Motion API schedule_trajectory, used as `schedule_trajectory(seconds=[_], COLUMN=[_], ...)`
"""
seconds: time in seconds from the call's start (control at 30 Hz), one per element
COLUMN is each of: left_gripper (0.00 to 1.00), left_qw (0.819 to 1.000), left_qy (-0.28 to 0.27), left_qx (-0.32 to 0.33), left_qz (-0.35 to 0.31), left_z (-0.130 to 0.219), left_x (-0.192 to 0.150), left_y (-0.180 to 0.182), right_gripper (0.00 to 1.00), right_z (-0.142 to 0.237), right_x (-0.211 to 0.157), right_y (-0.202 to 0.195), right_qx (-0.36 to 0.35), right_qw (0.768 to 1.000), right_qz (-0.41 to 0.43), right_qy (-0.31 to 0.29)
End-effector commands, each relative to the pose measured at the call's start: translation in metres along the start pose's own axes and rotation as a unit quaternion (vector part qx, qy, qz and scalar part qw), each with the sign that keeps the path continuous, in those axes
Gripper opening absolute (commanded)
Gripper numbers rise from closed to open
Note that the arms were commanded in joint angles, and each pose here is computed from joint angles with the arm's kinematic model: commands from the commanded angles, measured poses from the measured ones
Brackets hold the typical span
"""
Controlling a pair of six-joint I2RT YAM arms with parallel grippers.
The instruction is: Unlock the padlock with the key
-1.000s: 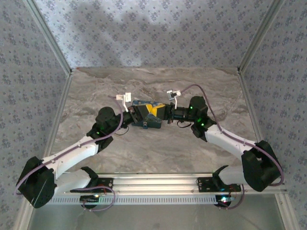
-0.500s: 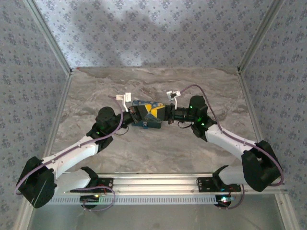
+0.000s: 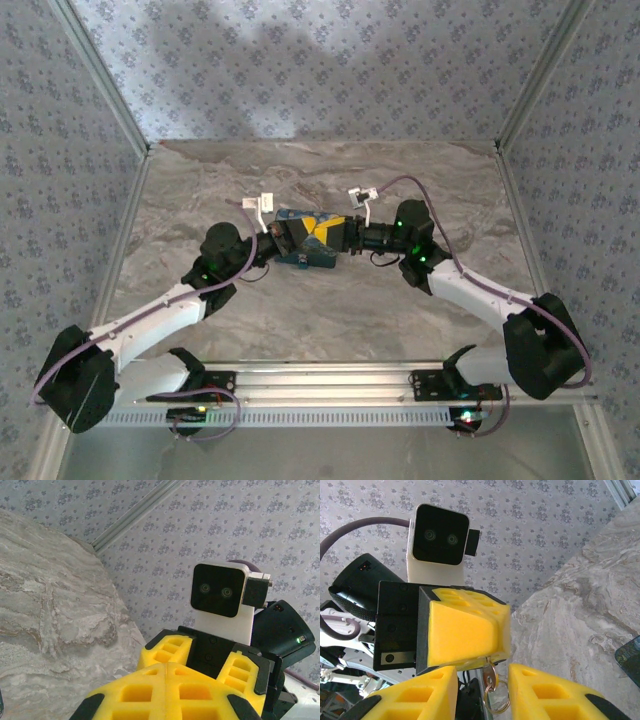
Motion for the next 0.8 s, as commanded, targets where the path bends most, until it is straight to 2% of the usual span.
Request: schedule_trajectory(seconds=[0.0, 0.57, 0.77], left_gripper=[0.00, 0.00, 0.00], left_qw=[0.999, 0.999, 0.999], left_qy=[-0.026, -0.025, -0.026], left_qx=[-0.021, -0.023, -0.022], left_qz=[-0.009, -0.005, -0.005], left_z=[-0.0011, -0.0022, -0.0022], left_x=[0.0111, 0.0100, 0.0103], left_y=[-0.0097, -0.0091, -0.0088], right_gripper=[0.34, 0.27, 0.18], right_z=[-0.0037, -0.0058, -0.0037], right_x=[0.0040, 0.0059, 0.0071], right_y=[0.0031, -0.0022, -0.0045], right_qx=[0.007, -0.001, -0.006], right_qw=[1.000, 1.000, 1.000], right_qz=[0.007, -0.007, -0.014], right_qy=[-0.007, -0.019, -0.024])
Point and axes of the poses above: each hand's point on the last joint's axis, 136 mm out from that joint toward the fingers, its own z axis back along the fingers, its own y axis along the line the jaws close on, x = y × z, the point moved 10 cm from there along z, back along the fingers, and after that the axes turned 11 degrees about -z, right-handed, at the moved point
